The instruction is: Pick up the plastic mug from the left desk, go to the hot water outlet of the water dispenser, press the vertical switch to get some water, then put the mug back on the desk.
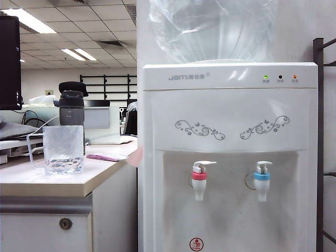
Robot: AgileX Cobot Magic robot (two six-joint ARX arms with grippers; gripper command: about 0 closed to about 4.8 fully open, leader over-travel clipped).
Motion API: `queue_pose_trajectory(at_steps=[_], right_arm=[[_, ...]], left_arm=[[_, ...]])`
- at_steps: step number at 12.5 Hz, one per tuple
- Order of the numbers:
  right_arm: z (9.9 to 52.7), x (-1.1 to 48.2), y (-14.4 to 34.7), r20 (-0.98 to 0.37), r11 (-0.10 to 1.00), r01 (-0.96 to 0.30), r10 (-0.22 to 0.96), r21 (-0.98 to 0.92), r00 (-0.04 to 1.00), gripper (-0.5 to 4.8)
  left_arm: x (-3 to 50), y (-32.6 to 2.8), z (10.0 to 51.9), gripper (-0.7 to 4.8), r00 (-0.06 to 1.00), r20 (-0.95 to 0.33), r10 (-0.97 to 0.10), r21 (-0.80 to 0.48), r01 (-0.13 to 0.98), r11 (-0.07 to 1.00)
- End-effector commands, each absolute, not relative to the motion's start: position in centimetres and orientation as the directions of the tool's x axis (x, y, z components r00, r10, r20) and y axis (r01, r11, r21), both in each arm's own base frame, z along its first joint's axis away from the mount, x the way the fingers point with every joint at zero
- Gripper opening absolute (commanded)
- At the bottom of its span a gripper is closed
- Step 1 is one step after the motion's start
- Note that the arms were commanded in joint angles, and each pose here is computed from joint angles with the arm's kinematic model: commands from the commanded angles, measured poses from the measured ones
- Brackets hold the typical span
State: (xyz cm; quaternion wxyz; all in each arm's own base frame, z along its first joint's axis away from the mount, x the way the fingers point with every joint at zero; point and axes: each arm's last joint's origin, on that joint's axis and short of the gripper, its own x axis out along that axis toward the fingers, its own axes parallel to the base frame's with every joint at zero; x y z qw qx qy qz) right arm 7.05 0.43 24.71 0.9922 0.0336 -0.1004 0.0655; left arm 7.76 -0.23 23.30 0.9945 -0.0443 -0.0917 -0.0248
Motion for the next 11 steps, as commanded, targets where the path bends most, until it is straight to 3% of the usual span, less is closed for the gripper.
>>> queue_pose_trajectory(at_steps=[1,3,6,9,11], right_arm=[[27.4,5.5,0.4,0.208,0.989,-0.141,0.128,0.049,0.970,3.43],[29.8,4.9,0.5,0.195,0.985,-0.172,0.164,0.022,0.967,3.57],[33.6,4.3,0.6,0.236,0.979,-0.202,0.198,-0.004,0.951,3.98],[35.8,6.1,0.9,0.175,0.957,-0.290,0.286,-0.007,0.942,4.44],[36.5,7.5,0.9,0.208,0.956,-0.292,0.287,-0.007,0.935,4.44]], left_arm=[[6.8,-0.5,27.3,4.79,0.966,0.226,-0.123,-0.098,0.149,0.984],[9.0,-0.7,29.8,4.79,0.974,0.134,-0.185,-0.102,0.199,0.975],[13.3,-0.9,30.2,4.79,0.974,-0.002,-0.226,-0.175,0.222,0.959],[18.4,-0.9,27.1,4.79,0.966,-0.197,-0.169,-0.162,0.138,0.977],[22.6,-1.0,23.7,4.79,0.952,-0.295,-0.079,-0.050,0.067,0.997]])
